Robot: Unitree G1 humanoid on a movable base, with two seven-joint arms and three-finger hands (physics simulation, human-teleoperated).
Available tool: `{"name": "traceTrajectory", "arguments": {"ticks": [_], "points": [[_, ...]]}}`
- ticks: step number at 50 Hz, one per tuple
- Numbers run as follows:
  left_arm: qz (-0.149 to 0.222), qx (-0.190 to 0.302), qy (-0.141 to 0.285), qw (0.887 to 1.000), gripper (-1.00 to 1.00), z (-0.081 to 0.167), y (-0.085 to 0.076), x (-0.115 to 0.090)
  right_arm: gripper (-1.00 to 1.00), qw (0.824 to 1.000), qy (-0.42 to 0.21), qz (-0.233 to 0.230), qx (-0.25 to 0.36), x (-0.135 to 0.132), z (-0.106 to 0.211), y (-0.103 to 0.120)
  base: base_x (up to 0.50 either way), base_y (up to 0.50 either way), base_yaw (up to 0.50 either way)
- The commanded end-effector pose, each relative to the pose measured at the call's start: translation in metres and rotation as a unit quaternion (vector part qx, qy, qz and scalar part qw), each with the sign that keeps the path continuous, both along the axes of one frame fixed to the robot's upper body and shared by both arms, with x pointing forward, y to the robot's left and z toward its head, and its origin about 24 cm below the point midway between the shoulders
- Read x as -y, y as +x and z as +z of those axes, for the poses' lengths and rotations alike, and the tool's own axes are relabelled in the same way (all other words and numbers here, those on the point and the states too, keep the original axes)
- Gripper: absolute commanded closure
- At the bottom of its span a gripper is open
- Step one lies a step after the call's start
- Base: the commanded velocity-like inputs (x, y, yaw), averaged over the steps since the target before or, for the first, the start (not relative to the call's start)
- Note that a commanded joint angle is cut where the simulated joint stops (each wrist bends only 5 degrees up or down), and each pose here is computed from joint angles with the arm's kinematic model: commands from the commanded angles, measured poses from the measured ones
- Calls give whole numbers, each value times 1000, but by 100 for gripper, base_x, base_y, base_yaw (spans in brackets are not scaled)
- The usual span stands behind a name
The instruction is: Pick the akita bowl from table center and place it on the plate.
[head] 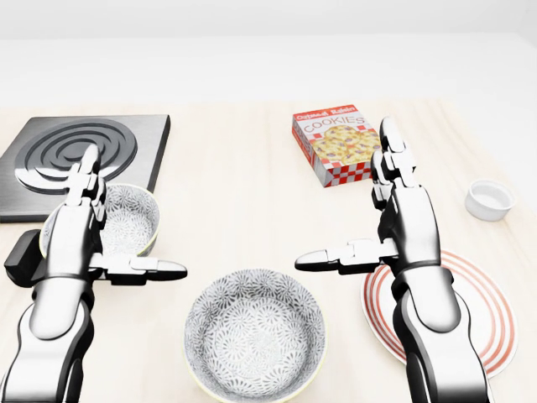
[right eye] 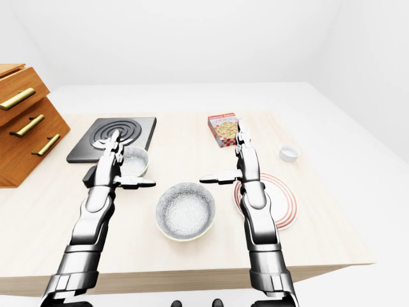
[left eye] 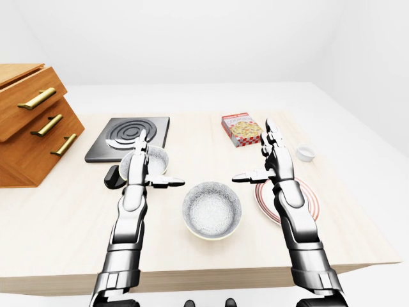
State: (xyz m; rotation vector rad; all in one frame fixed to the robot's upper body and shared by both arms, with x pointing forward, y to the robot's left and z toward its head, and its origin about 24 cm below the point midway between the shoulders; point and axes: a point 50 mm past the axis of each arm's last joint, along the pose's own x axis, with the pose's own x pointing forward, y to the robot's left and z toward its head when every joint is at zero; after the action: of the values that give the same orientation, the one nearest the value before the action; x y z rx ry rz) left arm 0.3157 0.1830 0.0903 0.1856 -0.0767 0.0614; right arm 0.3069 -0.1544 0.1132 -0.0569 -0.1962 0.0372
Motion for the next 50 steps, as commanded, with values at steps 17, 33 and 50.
{"name": "traceTrajectory", "arguments": {"ticks": [17,33,50], "points": [[44,-110,392,912,-100,-43,46,-28,-100,1000,-3,-1,-9,0,-3,2,0,0,0],[35,-134,480,866,-100,-39,61,-25,-100,1000,-3,-2,-19,1,-9,1,0,0,0],[17,-195,497,845,-100,-48,58,-28,-100,1000,-3,-3,-23,2,-11,2,0,0,0]]}}
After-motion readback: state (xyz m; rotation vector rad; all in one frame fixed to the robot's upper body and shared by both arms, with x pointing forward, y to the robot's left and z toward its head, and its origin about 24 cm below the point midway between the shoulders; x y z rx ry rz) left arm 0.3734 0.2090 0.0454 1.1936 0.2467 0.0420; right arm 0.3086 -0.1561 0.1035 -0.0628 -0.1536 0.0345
